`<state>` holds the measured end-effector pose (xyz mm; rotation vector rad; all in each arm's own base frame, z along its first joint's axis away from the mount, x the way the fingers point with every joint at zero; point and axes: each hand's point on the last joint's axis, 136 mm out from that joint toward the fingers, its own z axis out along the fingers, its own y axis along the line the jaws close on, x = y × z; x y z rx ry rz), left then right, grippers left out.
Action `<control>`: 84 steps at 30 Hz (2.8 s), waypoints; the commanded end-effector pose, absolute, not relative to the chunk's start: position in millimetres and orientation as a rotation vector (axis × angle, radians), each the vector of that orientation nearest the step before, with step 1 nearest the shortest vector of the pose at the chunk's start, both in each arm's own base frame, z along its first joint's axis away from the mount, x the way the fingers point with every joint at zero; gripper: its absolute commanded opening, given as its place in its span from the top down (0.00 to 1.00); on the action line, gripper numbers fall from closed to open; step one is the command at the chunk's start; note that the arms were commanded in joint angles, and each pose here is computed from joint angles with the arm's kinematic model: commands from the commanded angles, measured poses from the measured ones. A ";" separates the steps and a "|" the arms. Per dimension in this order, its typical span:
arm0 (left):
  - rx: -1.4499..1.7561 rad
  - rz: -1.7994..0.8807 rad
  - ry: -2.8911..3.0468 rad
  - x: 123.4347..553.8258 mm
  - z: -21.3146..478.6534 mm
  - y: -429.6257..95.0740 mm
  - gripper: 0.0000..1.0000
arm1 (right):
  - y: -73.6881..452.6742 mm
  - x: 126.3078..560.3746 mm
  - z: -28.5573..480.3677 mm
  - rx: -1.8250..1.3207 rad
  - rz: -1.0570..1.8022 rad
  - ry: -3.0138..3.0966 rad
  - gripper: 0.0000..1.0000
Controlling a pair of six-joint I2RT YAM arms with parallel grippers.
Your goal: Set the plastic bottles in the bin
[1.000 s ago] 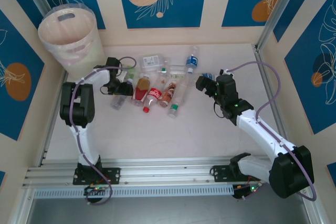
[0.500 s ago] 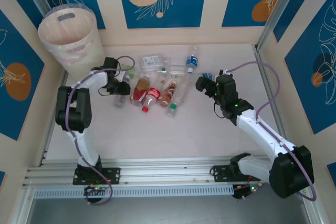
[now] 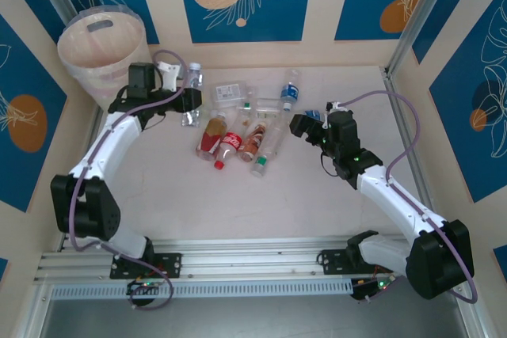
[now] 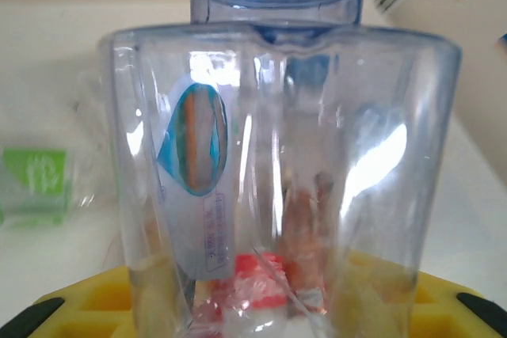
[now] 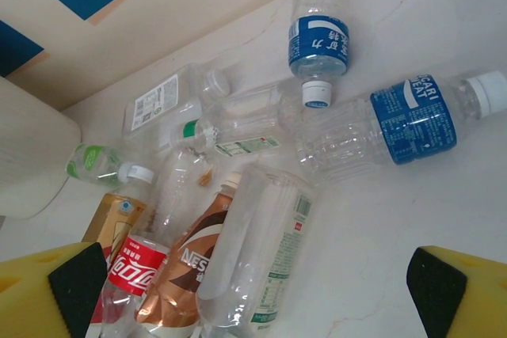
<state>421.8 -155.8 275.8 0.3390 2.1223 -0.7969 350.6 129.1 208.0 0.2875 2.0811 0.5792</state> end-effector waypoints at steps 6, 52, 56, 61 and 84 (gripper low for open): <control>0.279 -0.610 1.754 420.4 396.8 -132.2 1.00 | 146.6 348.7 243.0 0.163 0.663 1.985 0.01; -0.453 0.329 1.882 577.1 369.4 133.8 1.00 | 191.4 362.6 219.5 0.008 0.620 2.162 0.02; -0.378 0.312 2.010 583.7 336.8 125.8 0.87 | 195.2 365.2 217.7 0.002 0.614 2.180 0.02; -0.347 0.316 2.131 580.8 306.9 124.4 0.82 | 199.3 366.6 215.1 -0.018 0.592 2.204 0.02; -0.311 0.070 2.226 563.9 300.8 88.5 0.41 | 205.4 368.0 211.7 -0.049 0.524 2.232 0.01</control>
